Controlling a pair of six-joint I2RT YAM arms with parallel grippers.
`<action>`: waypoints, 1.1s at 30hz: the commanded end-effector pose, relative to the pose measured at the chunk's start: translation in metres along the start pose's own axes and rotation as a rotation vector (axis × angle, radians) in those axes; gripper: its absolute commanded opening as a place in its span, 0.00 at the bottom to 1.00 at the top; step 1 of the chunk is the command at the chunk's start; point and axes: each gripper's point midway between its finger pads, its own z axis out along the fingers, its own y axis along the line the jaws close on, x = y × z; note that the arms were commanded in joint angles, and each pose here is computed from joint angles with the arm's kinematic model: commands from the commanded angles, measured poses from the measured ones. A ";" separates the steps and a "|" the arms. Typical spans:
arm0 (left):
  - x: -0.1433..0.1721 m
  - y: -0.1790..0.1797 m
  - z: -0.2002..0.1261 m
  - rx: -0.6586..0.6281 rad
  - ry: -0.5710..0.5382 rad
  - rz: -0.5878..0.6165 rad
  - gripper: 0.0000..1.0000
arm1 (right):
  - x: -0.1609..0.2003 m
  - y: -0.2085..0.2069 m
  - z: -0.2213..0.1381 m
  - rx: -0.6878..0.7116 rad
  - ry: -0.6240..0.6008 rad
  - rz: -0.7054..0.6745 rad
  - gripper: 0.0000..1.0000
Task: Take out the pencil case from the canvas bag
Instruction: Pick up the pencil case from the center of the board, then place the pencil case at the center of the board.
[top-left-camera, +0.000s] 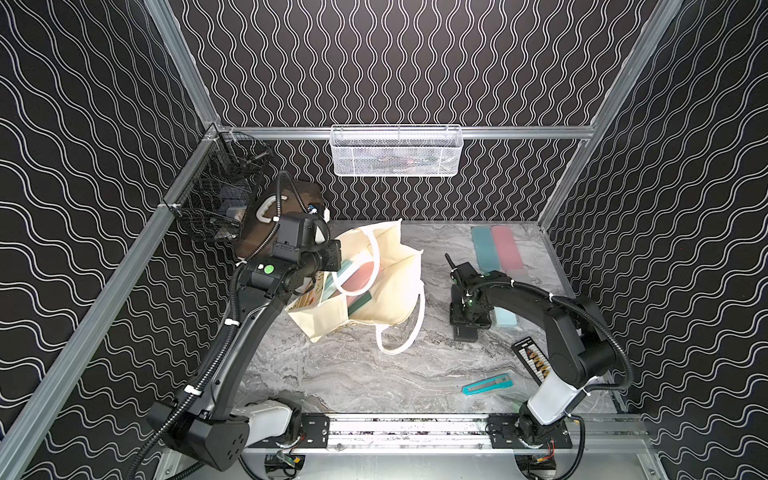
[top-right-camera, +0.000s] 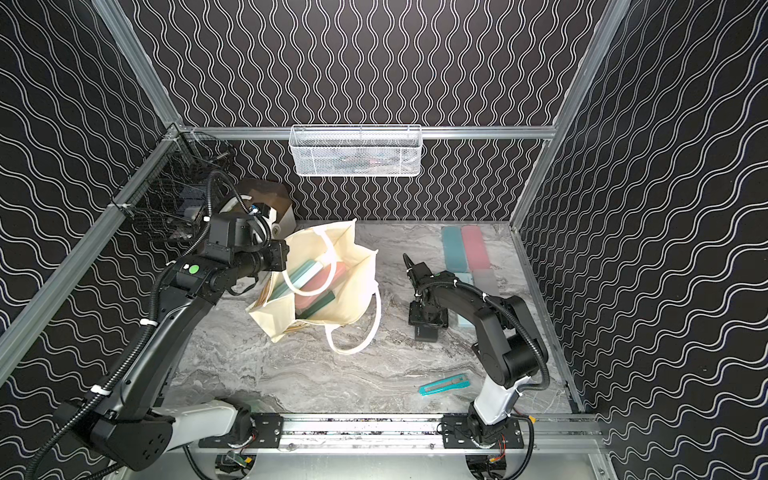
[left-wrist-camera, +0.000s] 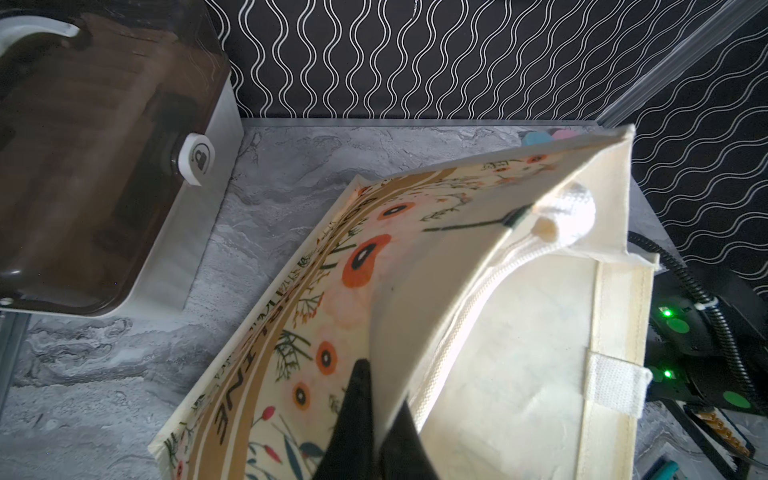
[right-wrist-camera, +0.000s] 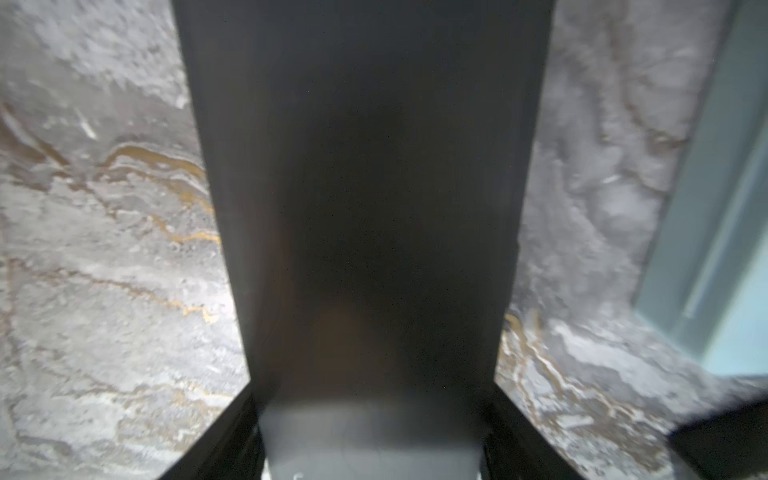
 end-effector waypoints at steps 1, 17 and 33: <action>-0.005 -0.014 0.003 0.067 -0.009 -0.028 0.00 | -0.008 -0.003 -0.015 0.009 -0.046 -0.005 0.65; 0.008 -0.035 0.006 0.028 -0.009 -0.046 0.00 | -0.124 0.004 -0.033 0.090 -0.121 -0.109 0.58; -0.019 -0.019 -0.014 -0.090 -0.077 -0.004 0.00 | -0.210 -0.027 0.001 0.096 -0.121 -0.066 0.56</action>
